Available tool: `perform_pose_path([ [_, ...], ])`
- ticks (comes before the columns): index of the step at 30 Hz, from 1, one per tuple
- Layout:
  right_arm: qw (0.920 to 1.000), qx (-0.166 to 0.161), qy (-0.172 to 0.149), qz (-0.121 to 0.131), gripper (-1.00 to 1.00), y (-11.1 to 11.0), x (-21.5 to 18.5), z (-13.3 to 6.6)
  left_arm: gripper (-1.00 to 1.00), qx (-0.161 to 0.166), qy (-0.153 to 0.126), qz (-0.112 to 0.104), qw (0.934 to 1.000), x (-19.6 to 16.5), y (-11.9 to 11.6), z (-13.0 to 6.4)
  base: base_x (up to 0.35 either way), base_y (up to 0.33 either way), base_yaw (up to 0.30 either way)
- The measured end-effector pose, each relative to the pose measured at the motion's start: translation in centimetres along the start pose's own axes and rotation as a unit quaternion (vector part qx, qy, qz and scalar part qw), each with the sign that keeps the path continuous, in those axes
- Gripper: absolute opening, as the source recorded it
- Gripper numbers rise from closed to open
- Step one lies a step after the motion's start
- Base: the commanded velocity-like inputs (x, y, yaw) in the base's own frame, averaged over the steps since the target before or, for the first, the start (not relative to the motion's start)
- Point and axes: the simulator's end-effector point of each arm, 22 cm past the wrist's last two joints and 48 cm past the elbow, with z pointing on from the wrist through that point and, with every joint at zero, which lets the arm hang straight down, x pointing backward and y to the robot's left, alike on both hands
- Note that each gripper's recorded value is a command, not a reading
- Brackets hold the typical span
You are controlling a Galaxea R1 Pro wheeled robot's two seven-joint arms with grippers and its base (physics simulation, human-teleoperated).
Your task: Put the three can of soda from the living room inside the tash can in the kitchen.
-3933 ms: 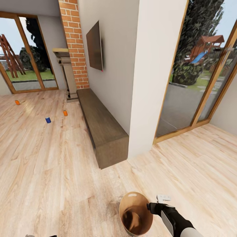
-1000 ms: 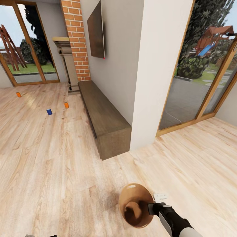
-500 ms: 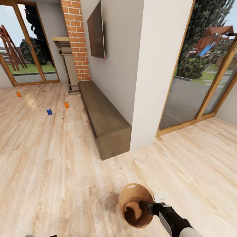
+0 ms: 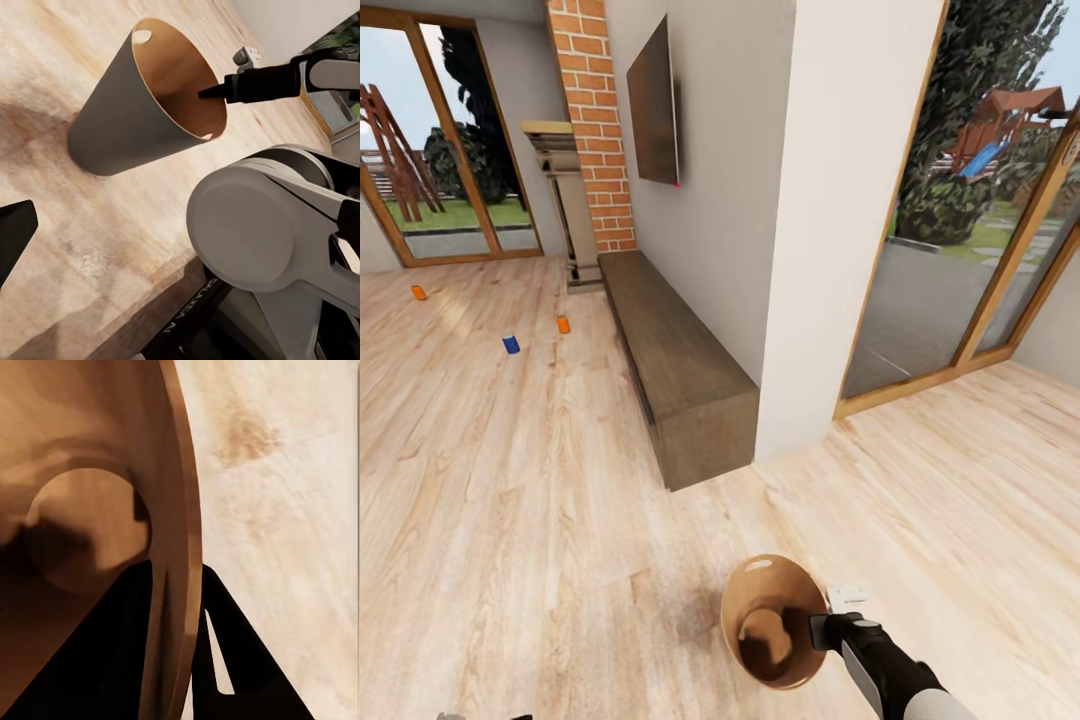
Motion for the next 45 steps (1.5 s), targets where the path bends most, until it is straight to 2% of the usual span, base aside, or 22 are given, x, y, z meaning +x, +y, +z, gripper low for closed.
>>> perform_pose_path([
  [5,0.9998,0.002,-0.019,0.000,-1.00,-0.2,-2.2,-0.5,1.00,0.000,-0.002,0.003,1.0000,-0.2,-0.1,0.0,0.000,0.000,0.000],
  [7,1.0000,0.002,-0.008,0.000,-1.00,-0.2,-2.3,-0.8,1.00,0.001,-0.003,0.004,1.0000,-0.2,-0.1,-0.1,0.000,0.000,0.000],
  [9,0.9998,0.006,0.017,-0.002,-1.00,-0.7,-3.4,-1.6,1.00,0.001,-0.004,0.005,1.0000,-0.3,-0.2,-0.1,0.000,0.000,0.000],
  [13,0.9997,0.006,0.024,0.001,-1.00,-0.8,-5.1,-2.6,1.00,0.001,-0.006,0.008,1.0000,-0.5,-0.2,-0.1,0.000,0.000,0.000],
  [16,0.9993,0.009,0.037,0.001,-1.00,-1.0,-7.1,-4.3,1.00,0.002,-0.007,0.010,0.9999,-0.6,-0.3,-0.1,0.000,0.000,0.000],
  [22,0.9988,0.010,0.047,0.002,-1.00,-1.1,-8.5,-5.9,1.00,0.002,-0.010,0.014,0.9999,-0.8,-0.4,-0.2,0.000,0.000,0.000],
  [45,0.9992,0.010,0.039,0.002,-1.00,-1.1,-9.5,-6.8,1.00,0.005,-0.014,0.022,0.9997,-1.2,-0.8,-0.2,0.000,0.000,0.000],
])
